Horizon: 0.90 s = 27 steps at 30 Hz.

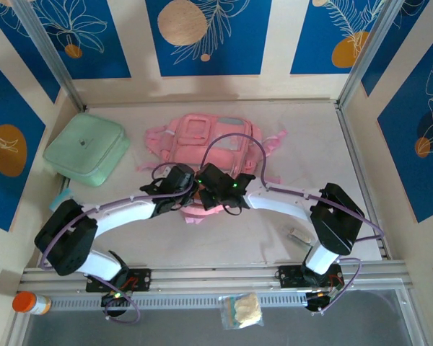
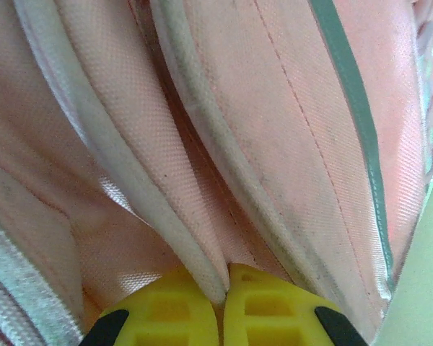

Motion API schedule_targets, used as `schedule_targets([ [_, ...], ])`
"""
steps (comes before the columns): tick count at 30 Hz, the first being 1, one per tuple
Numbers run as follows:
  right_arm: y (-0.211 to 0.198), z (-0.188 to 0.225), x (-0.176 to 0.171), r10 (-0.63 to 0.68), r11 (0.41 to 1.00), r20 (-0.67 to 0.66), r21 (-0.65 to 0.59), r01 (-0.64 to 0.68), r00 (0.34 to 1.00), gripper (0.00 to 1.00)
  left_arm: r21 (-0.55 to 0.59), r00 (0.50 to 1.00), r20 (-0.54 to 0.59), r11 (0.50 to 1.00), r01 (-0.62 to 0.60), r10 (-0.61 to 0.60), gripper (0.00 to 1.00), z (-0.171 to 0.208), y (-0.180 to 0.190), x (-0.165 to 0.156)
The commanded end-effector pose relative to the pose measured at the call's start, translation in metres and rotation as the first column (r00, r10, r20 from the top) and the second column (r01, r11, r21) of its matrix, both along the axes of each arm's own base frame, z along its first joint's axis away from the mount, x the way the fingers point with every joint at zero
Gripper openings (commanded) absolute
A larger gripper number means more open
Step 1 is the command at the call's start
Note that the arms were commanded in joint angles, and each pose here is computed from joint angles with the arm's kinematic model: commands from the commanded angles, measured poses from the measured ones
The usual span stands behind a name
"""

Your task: Pack books, pencil case, and school supplies into a backpack

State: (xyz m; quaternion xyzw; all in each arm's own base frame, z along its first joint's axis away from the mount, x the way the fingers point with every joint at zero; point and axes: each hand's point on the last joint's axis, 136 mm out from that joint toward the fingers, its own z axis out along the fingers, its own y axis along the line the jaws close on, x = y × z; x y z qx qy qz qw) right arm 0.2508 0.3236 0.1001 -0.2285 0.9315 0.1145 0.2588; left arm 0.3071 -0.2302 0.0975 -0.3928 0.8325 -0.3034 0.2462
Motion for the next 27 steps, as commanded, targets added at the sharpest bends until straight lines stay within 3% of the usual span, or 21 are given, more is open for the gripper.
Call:
schedule_targets([
  [1, -0.024, -0.009, -0.012, 0.005, 0.992, 0.004, -0.123, -0.005, 1.000, 0.00, 0.093, 0.996, 0.079, 0.995, -0.042, 0.034, 0.00, 0.023, 0.030, 0.013],
  [12, -0.081, -0.003, 0.003, -0.116, 0.976, 0.024, -0.181, 0.118, 0.993, 0.00, 0.055, 0.993, 0.115, 0.998, -0.017, 0.011, 0.00, 0.042, 0.062, 0.017],
  [19, -0.112, 0.010, 0.035, -0.232, 0.963, 0.064, -0.127, 0.239, 0.971, 0.00, 0.045, 0.993, 0.117, 0.999, -0.006, 0.001, 0.00, 0.042, 0.077, 0.014],
  [27, -0.140, 0.009, 0.085, -0.342, 0.932, 0.066, -0.108, 0.347, 0.937, 0.00, -0.005, 0.990, 0.116, 0.996, 0.084, -0.083, 0.00, 0.027, 0.065, 0.012],
])
